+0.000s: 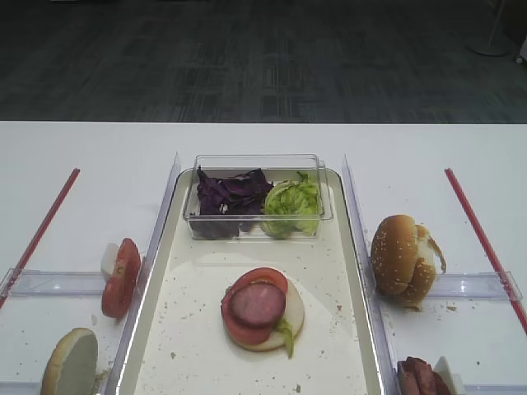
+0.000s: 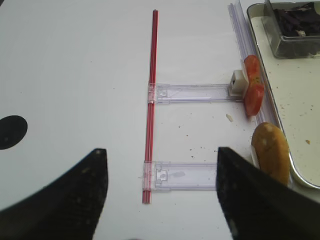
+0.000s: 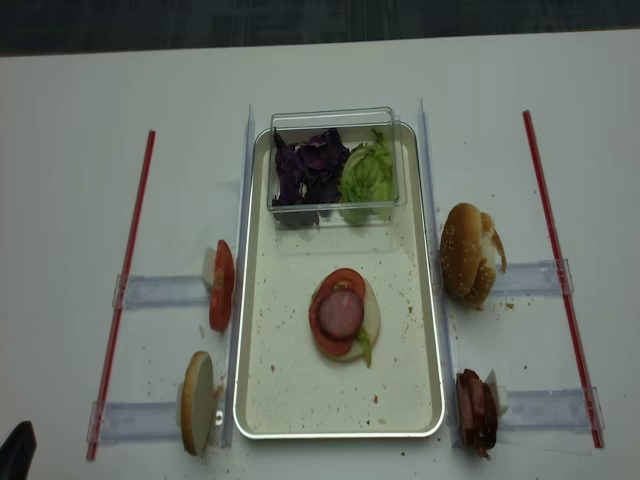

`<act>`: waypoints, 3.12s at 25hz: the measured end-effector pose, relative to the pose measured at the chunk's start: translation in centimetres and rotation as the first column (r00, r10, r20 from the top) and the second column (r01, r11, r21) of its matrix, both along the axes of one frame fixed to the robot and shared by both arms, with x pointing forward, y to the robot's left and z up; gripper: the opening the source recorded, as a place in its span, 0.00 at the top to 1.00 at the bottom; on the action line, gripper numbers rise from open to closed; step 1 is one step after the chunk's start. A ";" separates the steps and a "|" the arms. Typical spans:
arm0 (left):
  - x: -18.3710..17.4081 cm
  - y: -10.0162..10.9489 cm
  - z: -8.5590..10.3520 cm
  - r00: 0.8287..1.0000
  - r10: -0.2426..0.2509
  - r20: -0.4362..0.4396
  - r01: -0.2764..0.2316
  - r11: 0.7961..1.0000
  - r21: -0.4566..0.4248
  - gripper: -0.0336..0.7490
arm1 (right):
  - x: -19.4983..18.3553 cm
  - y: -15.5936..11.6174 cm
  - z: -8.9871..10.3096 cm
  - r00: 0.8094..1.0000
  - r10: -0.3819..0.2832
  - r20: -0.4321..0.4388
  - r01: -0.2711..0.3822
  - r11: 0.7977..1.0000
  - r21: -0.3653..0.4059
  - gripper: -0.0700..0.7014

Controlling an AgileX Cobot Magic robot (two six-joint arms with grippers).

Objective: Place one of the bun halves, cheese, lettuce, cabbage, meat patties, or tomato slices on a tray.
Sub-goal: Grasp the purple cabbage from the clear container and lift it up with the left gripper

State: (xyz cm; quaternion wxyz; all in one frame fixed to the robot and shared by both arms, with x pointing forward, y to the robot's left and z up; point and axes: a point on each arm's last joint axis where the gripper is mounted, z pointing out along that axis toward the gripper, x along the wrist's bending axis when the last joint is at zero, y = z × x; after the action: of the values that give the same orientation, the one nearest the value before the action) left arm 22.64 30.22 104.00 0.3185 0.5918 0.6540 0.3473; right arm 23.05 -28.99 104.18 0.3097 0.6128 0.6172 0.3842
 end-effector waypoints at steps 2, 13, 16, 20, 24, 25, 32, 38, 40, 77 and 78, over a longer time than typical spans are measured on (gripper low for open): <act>0.0 0.0 0.0 1.000 0.000 0.000 0.000 1.000 0.000 0.41 | 0.0 0.0 0.0 1.000 0.000 0.000 0.000 1.000 0.000 0.01; 0.0 0.0 0.0 1.000 0.000 0.000 0.000 1.000 0.000 0.41 | 0.0 0.0 0.0 1.000 0.000 0.000 0.000 1.000 0.000 0.01; 0.0 0.0 0.0 1.000 0.000 0.000 0.000 1.000 0.000 0.41 | 0.0 0.0 0.0 1.000 0.000 0.000 0.000 1.000 0.000 0.01; 0.0 0.0 0.0 1.000 0.000 0.000 0.000 1.000 0.000 0.41 | 0.0 0.0 0.0 1.000 0.000 0.000 0.000 1.000 0.000 0.01; 0.0 0.0 0.0 1.000 0.000 0.000 0.000 1.000 0.000 0.41 | 0.0 0.0 0.0 1.000 0.000 0.000 0.000 1.000 0.000 0.01; 0.0 0.0 0.0 1.000 0.000 0.000 0.000 1.000 0.000 0.41 | 0.0 0.0 0.0 1.000 0.000 0.000 0.000 1.000 0.000 0.01; 0.0 0.0 0.0 1.000 0.000 0.000 0.000 1.000 0.000 0.41 | 0.0 0.0 0.0 1.000 0.000 0.000 0.000 1.000 0.000 0.01; 0.0 -0.2 0.0 1.000 -0.009 0.002 0.009 1.000 -0.020 0.41 | 0.0 0.0 0.0 1.000 0.000 0.000 0.000 1.000 0.000 0.01; 0.0 -0.2 0.0 1.000 -0.012 0.002 0.012 1.000 -0.025 0.41 | 0.0 0.0 0.0 1.000 0.000 0.000 0.000 1.000 0.000 0.01; 12.5 0.7 -4.7 0.647 -0.028 -0.762 -0.045 0.996 -0.075 0.41 | 0.0 0.0 0.0 1.000 0.000 0.000 0.000 1.000 0.000 0.01; 12.7 0.7 -4.6 0.652 -0.026 -0.758 -0.047 0.996 -0.075 0.41 | 0.0 0.0 0.0 1.000 0.000 0.000 0.000 1.000 0.000 0.01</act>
State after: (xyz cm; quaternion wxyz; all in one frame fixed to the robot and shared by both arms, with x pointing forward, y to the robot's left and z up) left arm 35.32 30.95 99.37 0.0404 0.6643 0.7452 0.0415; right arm 23.05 -28.99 104.18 0.3097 0.6128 0.6172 0.3842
